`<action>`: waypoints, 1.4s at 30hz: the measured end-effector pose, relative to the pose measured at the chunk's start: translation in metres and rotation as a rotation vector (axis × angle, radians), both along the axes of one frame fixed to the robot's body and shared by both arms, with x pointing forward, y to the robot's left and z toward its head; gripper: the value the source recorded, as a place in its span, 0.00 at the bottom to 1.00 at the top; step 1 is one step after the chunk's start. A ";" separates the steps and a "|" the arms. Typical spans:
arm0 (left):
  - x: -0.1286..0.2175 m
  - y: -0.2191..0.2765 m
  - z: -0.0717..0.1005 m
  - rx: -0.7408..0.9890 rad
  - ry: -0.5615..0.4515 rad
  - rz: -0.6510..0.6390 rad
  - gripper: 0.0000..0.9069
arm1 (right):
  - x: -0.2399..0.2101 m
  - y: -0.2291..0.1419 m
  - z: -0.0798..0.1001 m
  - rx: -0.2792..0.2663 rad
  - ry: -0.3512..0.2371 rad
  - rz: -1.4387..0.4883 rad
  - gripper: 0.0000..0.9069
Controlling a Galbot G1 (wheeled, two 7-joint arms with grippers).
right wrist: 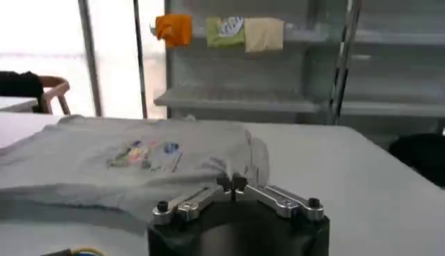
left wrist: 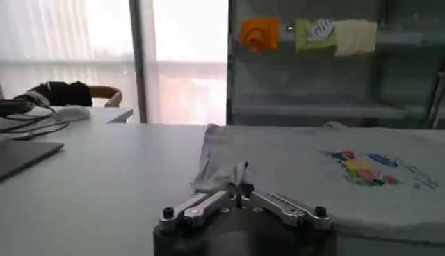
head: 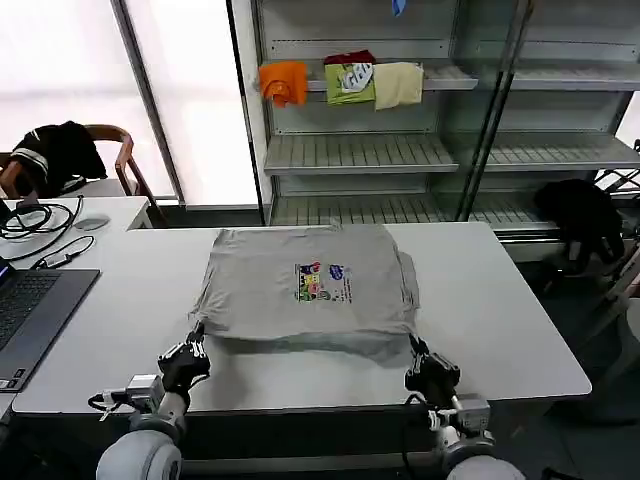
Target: Fold and organize the clothes.
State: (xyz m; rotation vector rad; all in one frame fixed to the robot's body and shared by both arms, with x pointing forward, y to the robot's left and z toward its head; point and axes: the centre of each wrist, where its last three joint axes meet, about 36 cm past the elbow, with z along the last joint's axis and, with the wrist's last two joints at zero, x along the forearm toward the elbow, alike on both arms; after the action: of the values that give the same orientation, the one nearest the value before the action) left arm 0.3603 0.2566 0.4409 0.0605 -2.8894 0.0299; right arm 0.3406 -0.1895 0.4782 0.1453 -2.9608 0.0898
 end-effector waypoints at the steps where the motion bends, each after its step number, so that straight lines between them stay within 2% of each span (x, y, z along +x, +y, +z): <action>1: 0.003 0.000 0.001 -0.001 -0.008 0.001 0.01 | 0.005 0.001 0.000 0.000 -0.006 0.004 0.00; 9: 0.031 0.003 0.006 -0.002 -0.049 -0.001 0.02 | 0.055 0.004 -0.004 0.002 -0.050 0.019 0.00; 19: 0.082 0.012 0.003 -0.015 -0.051 0.009 0.02 | 0.127 0.008 -0.006 0.013 -0.078 0.011 0.00; 29: 0.128 0.018 0.002 -0.021 -0.032 0.005 0.01 | 0.185 0.017 -0.012 0.004 -0.051 0.005 0.00; 38: 0.154 0.028 -0.001 -0.024 -0.013 0.013 0.01 | 0.221 0.026 -0.018 -0.023 -0.009 0.005 0.00; 39: 0.156 0.028 -0.001 -0.024 -0.011 0.013 0.03 | 0.224 0.027 -0.018 -0.026 -0.005 0.006 0.00; 40: 0.158 0.029 -0.001 -0.023 -0.008 0.013 0.28 | 0.227 0.028 -0.018 -0.029 -0.002 0.005 0.00; 41: 0.160 0.030 -0.002 -0.022 -0.005 0.013 1.00 | 0.230 0.029 -0.018 -0.033 0.003 0.004 0.63; 42: 0.162 0.031 -0.003 -0.022 -0.002 0.013 1.00 | 0.233 0.029 -0.018 -0.037 0.009 0.001 1.00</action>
State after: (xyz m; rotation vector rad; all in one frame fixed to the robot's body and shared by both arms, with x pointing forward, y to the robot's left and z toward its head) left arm 0.5222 0.2872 0.4380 0.0757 -2.8902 0.0638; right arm 0.5735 -0.1606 0.4603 0.1425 -2.9482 0.1433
